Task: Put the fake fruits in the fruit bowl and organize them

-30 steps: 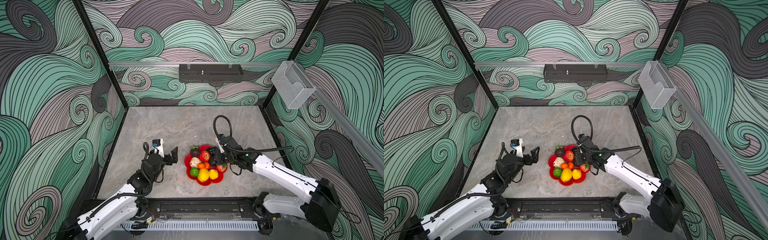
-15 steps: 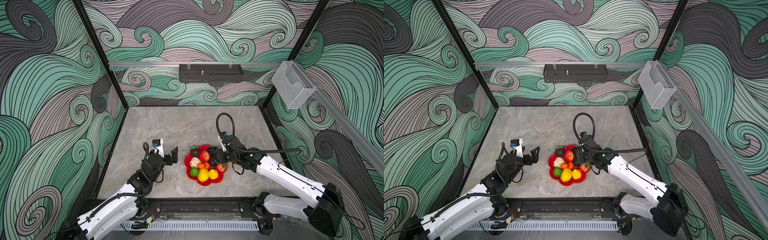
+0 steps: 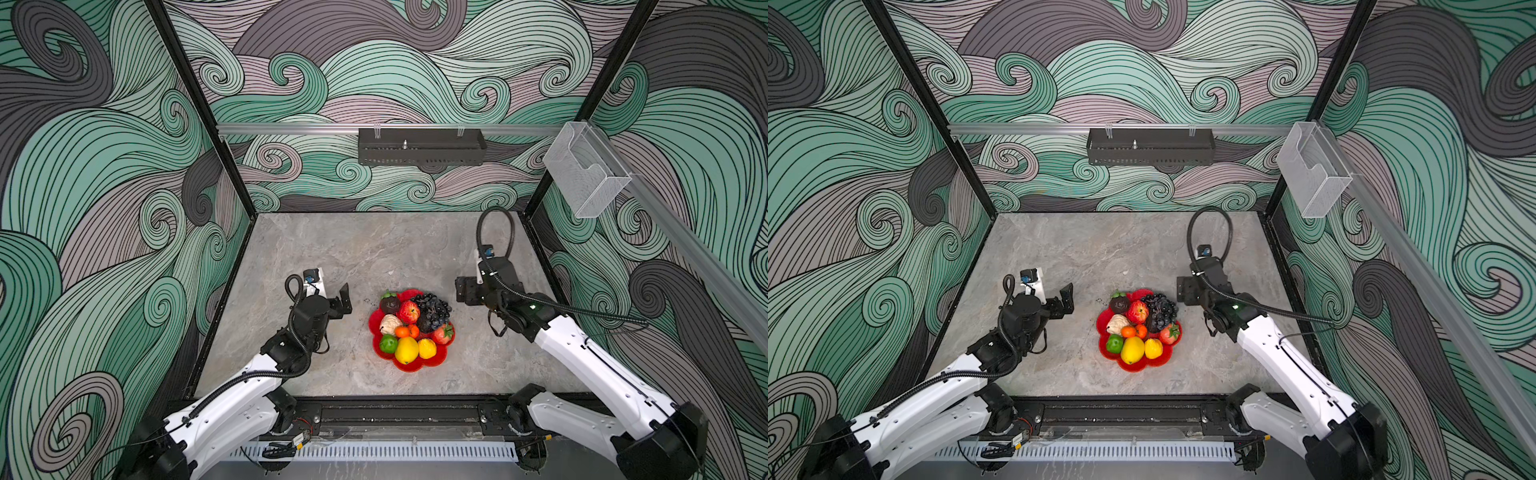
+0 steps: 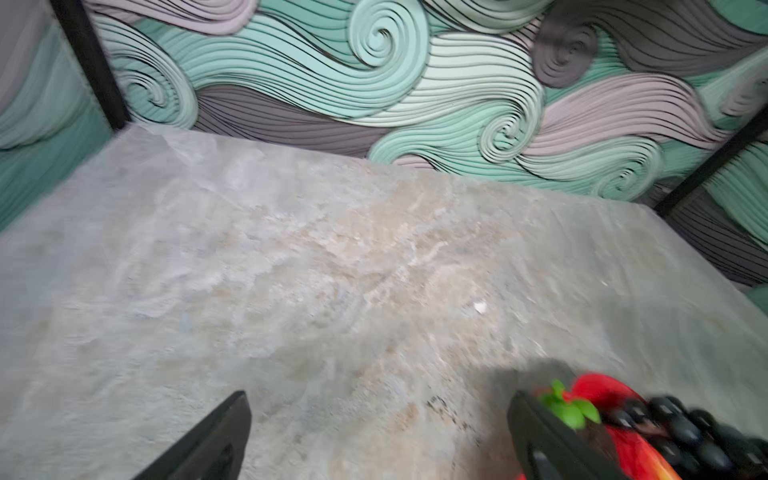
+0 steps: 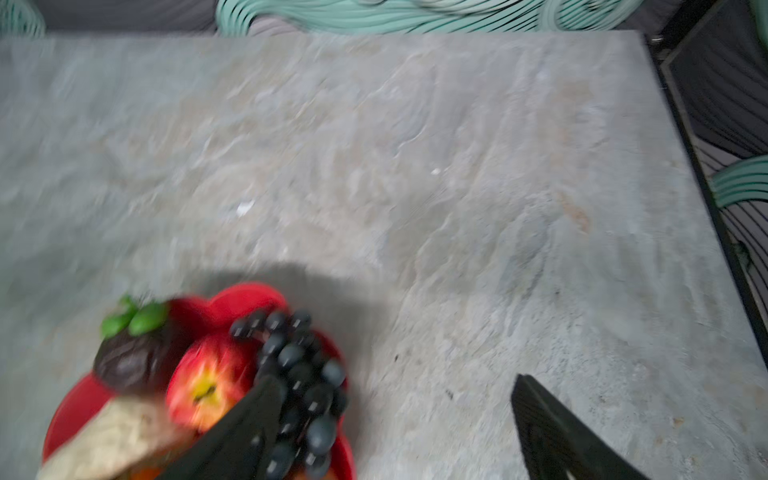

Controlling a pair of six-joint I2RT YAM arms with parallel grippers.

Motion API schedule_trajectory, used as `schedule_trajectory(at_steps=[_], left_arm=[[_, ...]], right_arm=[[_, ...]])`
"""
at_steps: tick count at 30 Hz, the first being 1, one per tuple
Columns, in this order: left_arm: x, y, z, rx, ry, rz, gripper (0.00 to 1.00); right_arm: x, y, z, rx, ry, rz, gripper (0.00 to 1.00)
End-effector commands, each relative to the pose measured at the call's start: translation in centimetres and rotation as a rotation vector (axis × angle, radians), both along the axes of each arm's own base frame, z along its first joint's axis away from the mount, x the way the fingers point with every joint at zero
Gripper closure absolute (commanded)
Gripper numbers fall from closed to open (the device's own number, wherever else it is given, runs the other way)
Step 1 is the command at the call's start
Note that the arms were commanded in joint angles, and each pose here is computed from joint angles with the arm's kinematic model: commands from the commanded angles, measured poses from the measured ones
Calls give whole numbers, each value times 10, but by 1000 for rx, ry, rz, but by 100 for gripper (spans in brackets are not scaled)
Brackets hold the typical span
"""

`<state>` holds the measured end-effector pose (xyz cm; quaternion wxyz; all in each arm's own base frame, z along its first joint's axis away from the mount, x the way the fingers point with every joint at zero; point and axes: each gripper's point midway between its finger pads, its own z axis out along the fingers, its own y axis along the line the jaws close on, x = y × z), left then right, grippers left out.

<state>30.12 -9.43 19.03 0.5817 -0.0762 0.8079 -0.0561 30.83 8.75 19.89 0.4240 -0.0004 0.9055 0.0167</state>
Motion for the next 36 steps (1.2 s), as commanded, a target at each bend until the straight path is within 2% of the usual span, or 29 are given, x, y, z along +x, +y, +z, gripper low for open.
schedule_trajectory(at_steps=[1,3,6,9,13,15,16,18,21,23,24,25,27,29,31,33,36], left_arm=[[11,60,19,151,-28,312,1],[17,78,15,224,0,381,1],[31,101,2,319,42,434,1],[43,128,-20,311,111,469,1],[63,133,-46,238,142,365,1],[69,143,-70,209,188,364,1],[73,147,-76,220,190,372,1],[79,147,-79,238,222,337,1],[84,153,-77,234,182,305,1],[87,158,-101,151,119,271,1],[94,148,-100,182,24,179,1],[94,143,-102,185,29,146,1],[93,145,-107,143,176,167,1],[95,141,-104,176,86,136,1],[95,142,-105,175,94,138,1],[92,144,-107,145,165,162,1],[94,141,-105,173,116,136,1]], right_arm=[[21,-55,-14,-51,-94,-238,7],[31,-72,-26,-116,-145,-293,2],[45,-80,-57,-169,-123,-251,1],[53,-97,-65,-228,-87,-285,1],[60,-108,-86,-217,-151,-294,1],[66,-111,-93,-221,-194,-292,1],[68,-108,-94,-228,-168,-269,1],[78,-98,-89,-222,-235,-198,1],[86,-96,-87,-223,-271,-158,1],[90,-93,-97,-149,-350,-121,1],[88,-100,-102,-121,-380,-138,1],[86,-102,-103,-115,-382,-145,1],[87,-98,-105,-114,-327,-119,1],[89,-98,-104,-116,-361,-120,1],[87,-98,-106,-113,-329,-119,1],[88,-98,-104,-115,-350,-120,1],[87,-98,-105,-115,-342,-119,1]])
